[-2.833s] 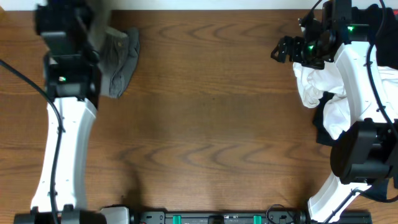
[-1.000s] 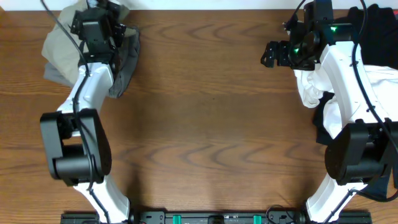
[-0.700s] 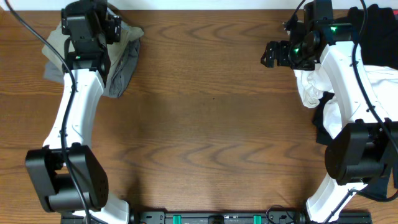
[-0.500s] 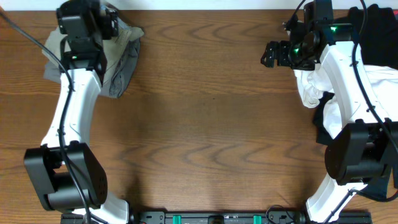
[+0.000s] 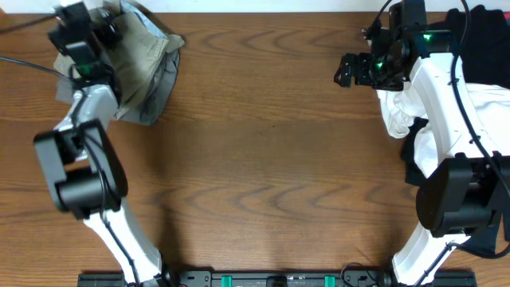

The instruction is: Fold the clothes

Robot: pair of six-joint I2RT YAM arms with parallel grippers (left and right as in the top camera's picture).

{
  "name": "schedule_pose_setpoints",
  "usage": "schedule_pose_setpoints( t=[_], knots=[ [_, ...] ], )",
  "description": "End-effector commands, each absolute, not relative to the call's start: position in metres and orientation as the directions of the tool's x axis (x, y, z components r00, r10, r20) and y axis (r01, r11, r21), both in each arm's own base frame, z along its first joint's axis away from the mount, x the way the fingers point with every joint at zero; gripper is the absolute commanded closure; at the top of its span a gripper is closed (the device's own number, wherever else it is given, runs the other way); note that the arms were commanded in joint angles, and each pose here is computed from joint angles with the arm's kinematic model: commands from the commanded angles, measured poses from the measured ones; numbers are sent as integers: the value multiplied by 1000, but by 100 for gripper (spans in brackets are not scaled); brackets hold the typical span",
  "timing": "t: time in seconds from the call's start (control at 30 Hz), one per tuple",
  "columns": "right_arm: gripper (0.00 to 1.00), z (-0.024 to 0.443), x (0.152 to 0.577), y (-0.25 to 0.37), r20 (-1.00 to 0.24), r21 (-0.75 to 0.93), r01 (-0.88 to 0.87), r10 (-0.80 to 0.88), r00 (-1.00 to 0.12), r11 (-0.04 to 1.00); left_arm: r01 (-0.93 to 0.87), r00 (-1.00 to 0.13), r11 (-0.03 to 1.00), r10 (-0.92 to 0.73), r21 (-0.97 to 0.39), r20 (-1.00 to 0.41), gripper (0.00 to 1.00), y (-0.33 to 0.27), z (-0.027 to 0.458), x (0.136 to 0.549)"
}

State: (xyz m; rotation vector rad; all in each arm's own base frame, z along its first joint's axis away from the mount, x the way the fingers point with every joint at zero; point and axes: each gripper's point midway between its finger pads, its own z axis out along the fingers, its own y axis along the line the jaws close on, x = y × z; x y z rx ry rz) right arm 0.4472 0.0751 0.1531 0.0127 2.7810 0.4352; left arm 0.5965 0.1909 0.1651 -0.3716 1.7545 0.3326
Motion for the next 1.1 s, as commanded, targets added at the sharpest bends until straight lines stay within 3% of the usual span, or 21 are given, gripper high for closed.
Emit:
schedule_pose_setpoints(
  t=[0.0,0.17,0.3,0.43,0.67,0.77,0.9,1.07],
  knots=[
    [1,150,445,86,-310,295,-72,24,-950,953,-426,-271,904,-101,25,-957,2,192,108,602],
    [1,149,444,91,-310,291,-87,8,-951,953,-420,-443,906,-147,60,-884,2,190,16,589],
    [1,149,443,94,-314,286,-109,-14,-949,952,-417,-481,907,-157,67,-863,2,189,-1,584],
    [1,149,443,94,-314,286,-109,-14,-949,952,-411,-409,910,-133,53,-903,2,184,42,595],
    [1,150,444,94,-318,286,-110,-14,-948,952,-359,-212,933,-67,14,-975,2,146,177,606],
    [1,150,444,95,-318,286,-111,-15,-948,952,-326,-170,946,-53,5,-984,2,124,209,606],
    [1,150,443,95,-317,286,-112,-16,-948,952,-289,-197,957,-42,17,-980,2,101,203,609],
    [1,149,442,94,-314,286,-111,-16,-949,952,-269,-340,962,-54,42,-939,2,91,146,608]
  ],
)
